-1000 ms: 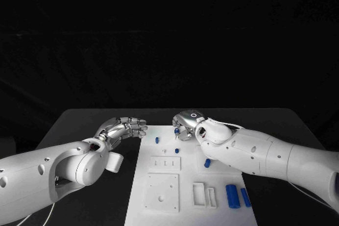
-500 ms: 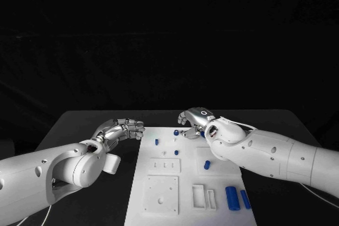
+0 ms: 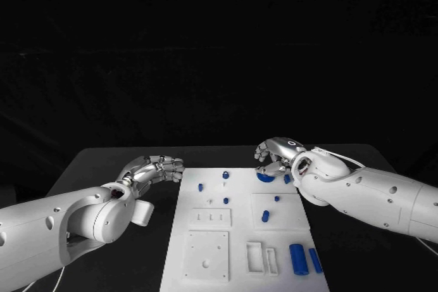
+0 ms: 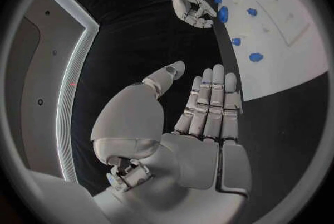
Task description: Assemble the parts on the task board
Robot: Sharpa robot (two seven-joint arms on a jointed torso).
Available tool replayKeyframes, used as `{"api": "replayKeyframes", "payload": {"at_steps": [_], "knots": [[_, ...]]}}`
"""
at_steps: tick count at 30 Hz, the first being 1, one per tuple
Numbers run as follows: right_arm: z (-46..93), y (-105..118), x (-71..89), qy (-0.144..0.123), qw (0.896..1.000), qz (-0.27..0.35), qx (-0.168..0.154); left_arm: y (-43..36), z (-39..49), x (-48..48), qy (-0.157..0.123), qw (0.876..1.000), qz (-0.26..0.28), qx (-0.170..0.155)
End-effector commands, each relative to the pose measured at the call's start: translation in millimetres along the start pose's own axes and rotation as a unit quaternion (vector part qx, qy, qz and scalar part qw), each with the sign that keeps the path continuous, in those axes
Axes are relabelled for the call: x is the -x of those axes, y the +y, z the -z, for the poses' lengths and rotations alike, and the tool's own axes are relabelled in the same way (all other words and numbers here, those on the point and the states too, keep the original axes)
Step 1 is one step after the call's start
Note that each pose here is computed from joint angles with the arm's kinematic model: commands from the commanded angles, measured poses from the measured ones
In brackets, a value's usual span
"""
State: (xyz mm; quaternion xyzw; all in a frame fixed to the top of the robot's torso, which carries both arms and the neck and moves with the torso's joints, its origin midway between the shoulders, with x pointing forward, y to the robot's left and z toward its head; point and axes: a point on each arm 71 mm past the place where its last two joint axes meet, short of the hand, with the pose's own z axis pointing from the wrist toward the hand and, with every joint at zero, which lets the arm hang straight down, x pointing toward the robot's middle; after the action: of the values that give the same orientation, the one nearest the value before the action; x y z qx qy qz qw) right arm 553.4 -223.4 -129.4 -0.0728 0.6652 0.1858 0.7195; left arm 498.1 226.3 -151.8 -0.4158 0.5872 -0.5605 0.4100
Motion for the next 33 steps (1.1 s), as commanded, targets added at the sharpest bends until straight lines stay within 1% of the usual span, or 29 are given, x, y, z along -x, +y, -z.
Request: {"api": "replayKeyframes", "payload": {"at_steps": [1,3,5,11,15,19,24,33], "knots": [[1.0,-7.6,-3.9,0.04,0.998,-0.04,-0.009,-2.4,-0.7,0.1,0.008,1.0,0.001,-0.009],[1.8,-11.9,-4.2,0.046,0.998,-0.033,-0.011,-2.4,-0.7,0.0,0.01,1.0,0.002,-0.008],[2.0,-13.2,-4.1,0.046,0.998,-0.031,-0.012,-2.2,-0.9,0.0,0.01,1.0,0.002,-0.008],[0.5,-16.0,-7.1,0.064,0.997,-0.023,-0.019,-2.2,-1.9,-1.8,0.015,1.0,0.003,-0.009],[-0.9,-19.1,-11.5,0.091,0.995,-0.021,-0.026,-1.9,-2.3,-1.7,0.016,1.0,0.004,-0.008],[-3.2,-23.0,-14.4,0.105,0.994,-0.021,-0.035,-1.8,-2.2,-1.0,0.015,1.0,0.004,-0.008],[-4.5,-29.6,-15.8,0.111,0.993,-0.018,-0.046,-1.8,-2.0,-0.8,0.015,1.0,0.004,-0.007],[-4.7,-31.5,-16.9,0.116,0.992,-0.018,-0.047,-1.6,-2.1,-0.1,0.015,1.0,0.003,-0.006]]}}
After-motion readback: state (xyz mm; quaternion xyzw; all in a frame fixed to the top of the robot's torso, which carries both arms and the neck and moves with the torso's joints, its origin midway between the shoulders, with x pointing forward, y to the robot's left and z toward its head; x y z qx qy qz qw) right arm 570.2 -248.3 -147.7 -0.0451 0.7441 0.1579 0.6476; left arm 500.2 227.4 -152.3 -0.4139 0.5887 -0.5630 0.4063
